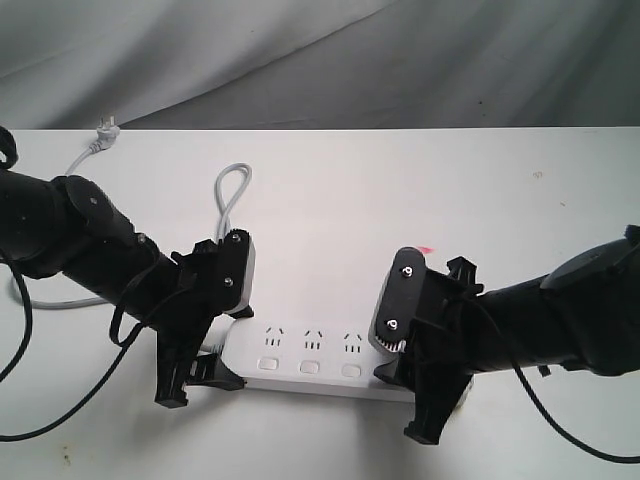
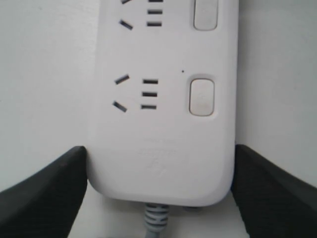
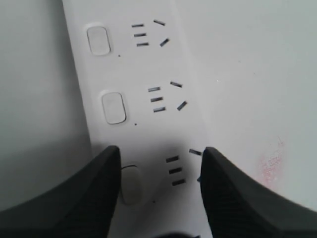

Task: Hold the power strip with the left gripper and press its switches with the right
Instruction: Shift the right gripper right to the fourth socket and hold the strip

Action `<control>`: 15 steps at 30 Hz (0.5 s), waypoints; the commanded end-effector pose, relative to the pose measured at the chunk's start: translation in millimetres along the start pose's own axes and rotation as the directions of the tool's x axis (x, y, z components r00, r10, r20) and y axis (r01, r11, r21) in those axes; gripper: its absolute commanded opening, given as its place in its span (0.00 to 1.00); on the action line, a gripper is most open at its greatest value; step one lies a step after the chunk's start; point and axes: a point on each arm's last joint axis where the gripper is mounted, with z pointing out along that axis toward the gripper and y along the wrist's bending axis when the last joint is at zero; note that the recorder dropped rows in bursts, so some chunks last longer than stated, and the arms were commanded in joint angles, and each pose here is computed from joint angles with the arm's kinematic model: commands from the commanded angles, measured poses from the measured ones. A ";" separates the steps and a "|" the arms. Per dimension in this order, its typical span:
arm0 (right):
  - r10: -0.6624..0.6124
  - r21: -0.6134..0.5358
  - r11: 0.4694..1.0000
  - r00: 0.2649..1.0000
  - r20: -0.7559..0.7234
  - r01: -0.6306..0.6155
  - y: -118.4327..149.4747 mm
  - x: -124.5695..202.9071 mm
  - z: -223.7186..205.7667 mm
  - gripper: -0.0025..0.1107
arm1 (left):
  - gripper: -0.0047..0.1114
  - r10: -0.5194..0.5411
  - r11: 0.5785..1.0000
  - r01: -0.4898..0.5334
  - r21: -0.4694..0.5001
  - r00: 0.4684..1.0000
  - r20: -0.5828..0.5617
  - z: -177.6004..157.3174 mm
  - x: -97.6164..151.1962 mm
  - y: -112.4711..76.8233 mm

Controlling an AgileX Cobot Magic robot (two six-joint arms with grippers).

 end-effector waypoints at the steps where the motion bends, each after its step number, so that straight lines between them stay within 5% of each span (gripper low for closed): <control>1: 0.010 0.020 1.000 1.000 -0.019 -0.009 -2.7 4.2 0.4 0.44 | 0.61 0.009 1.000 -0.009 0.010 1.000 0.001 2.1 -0.8 -0.7; 15: 0.010 0.025 1.000 1.000 -0.023 -0.009 -3.2 4.6 0.6 0.44 | 0.61 0.009 1.000 -0.009 0.010 1.000 0.001 2.1 -0.8 -0.7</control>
